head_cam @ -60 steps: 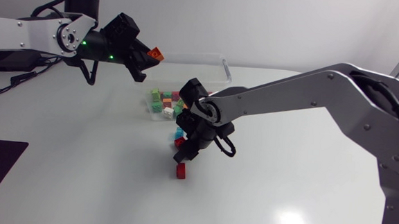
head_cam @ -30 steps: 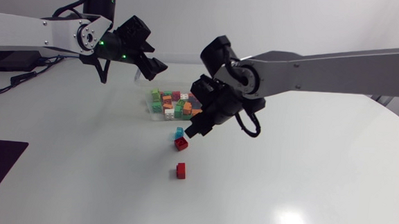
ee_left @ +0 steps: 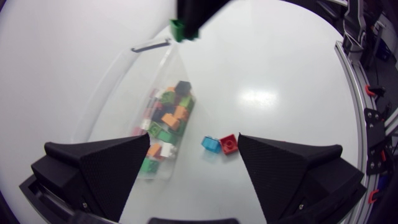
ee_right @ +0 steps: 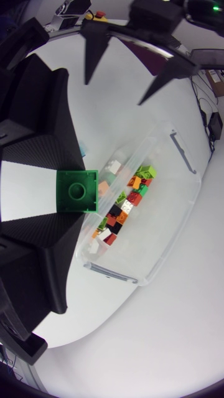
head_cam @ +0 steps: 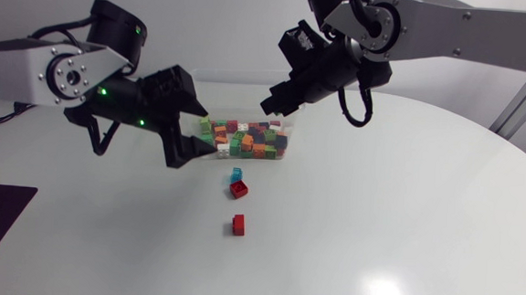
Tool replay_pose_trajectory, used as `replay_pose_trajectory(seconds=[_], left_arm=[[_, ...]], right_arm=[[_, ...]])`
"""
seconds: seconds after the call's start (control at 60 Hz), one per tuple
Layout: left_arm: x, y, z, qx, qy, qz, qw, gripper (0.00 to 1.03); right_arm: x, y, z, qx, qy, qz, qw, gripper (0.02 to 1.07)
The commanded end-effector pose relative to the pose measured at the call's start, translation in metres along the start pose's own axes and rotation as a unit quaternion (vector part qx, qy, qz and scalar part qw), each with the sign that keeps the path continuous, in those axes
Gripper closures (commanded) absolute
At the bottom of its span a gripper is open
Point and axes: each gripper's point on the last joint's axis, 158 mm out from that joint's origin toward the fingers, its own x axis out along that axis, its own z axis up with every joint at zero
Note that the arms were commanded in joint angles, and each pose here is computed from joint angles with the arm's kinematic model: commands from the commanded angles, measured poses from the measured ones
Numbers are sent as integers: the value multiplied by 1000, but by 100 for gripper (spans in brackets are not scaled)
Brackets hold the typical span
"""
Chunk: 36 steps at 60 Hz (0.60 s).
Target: Place the duplo bricks in the container
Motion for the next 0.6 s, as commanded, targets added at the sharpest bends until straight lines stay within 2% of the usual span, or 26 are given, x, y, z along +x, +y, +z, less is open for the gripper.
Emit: replay_pose_trajectory(seconds=[0.0, 0.317, 0.583], left_arm=[[8, -39, -15, 30, 18, -46, 998, 5], [40, -100, -44, 48, 70, -118, 989, 6], [56, -127, -57, 60, 97, -145, 983, 6]], right_arm=[[3, -5, 12, -2, -13, -2, 1000, 74], [21, -18, 47, 11, -54, 4, 998, 73], [35, -28, 69, 20, -86, 4, 996, 73]])
